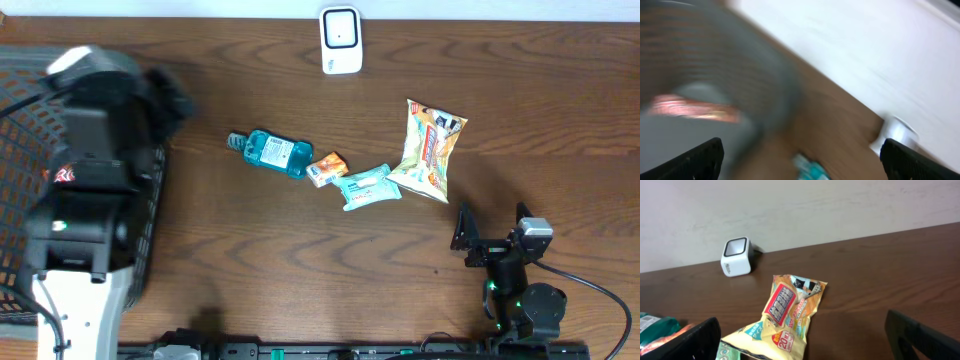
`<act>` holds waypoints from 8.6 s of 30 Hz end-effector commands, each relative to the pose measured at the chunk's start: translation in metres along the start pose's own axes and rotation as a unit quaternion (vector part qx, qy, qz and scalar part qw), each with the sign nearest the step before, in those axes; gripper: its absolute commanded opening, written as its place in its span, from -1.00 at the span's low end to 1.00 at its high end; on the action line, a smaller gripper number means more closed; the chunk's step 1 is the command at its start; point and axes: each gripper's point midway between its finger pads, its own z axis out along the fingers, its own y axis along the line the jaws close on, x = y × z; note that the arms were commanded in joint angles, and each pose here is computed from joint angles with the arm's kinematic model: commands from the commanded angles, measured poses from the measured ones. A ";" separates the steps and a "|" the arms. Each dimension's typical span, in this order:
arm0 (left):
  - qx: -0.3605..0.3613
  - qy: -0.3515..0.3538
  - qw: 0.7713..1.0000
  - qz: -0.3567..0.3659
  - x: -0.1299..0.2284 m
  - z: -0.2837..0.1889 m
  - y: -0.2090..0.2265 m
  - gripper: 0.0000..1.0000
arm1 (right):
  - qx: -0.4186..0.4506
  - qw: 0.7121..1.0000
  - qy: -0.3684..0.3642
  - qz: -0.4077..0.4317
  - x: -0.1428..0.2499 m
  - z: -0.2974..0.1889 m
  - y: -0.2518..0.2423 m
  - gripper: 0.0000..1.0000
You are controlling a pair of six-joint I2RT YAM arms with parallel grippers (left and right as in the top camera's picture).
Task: Scan the item barcode
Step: 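Reach the left gripper into the basket and grasp the red chocolate bar, then carry the chocolate bar with the left gripper and lay it mid-table, then retract the left arm to rest and move the right gripper forward, then reach the right gripper to the yellow snack bag and grasp it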
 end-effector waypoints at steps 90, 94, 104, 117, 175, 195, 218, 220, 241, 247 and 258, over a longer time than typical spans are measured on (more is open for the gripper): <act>0.115 0.157 0.971 -0.139 0.049 -0.044 -0.013 -0.85 | 0.000 1.000 -0.001 0.003 0.000 0.000 0.000 0.99; 0.105 0.208 0.970 -0.075 0.094 -0.040 -0.031 -0.86 | 0.000 1.000 -0.001 0.003 0.000 0.000 0.000 0.99; 0.014 0.317 0.948 0.032 0.219 -0.016 -0.036 -0.86 | 0.000 1.000 -0.001 0.003 0.000 0.000 0.000 0.99; -0.027 0.387 0.909 0.153 0.377 0.017 -0.045 -0.85 | 0.000 1.000 -0.001 0.003 0.000 0.000 0.000 0.98; 0.111 -0.257 0.917 0.285 -0.079 -0.133 -0.086 0.96 | 0.000 1.000 -0.001 0.003 0.000 0.000 0.000 0.99; 0.288 -0.237 0.924 0.087 -0.028 -0.205 0.009 0.96 | -0.268 0.911 0.131 0.285 0.014 -0.031 0.097 0.98; 0.347 -0.256 0.901 0.043 -0.003 -0.260 0.030 0.95 | -0.289 0.888 0.187 0.304 0.008 -0.044 0.112 0.91; 0.346 -0.255 0.902 0.043 -0.002 -0.259 0.030 0.96 | -0.248 0.907 0.188 0.283 0.001 -0.037 0.102 0.88; 0.276 -0.310 0.910 0.010 -0.025 -0.252 0.051 0.96 | 0.210 0.882 0.419 -0.038 -0.033 0.121 0.081 0.68; 0.265 -0.297 0.917 0.012 -0.020 -0.245 0.054 0.96 | 0.276 0.831 0.476 -0.079 0.021 0.163 0.075 0.53; 0.235 -0.256 0.938 -0.019 -0.004 -0.228 0.064 0.96 | 0.344 0.766 0.531 -0.119 0.114 0.179 0.056 0.40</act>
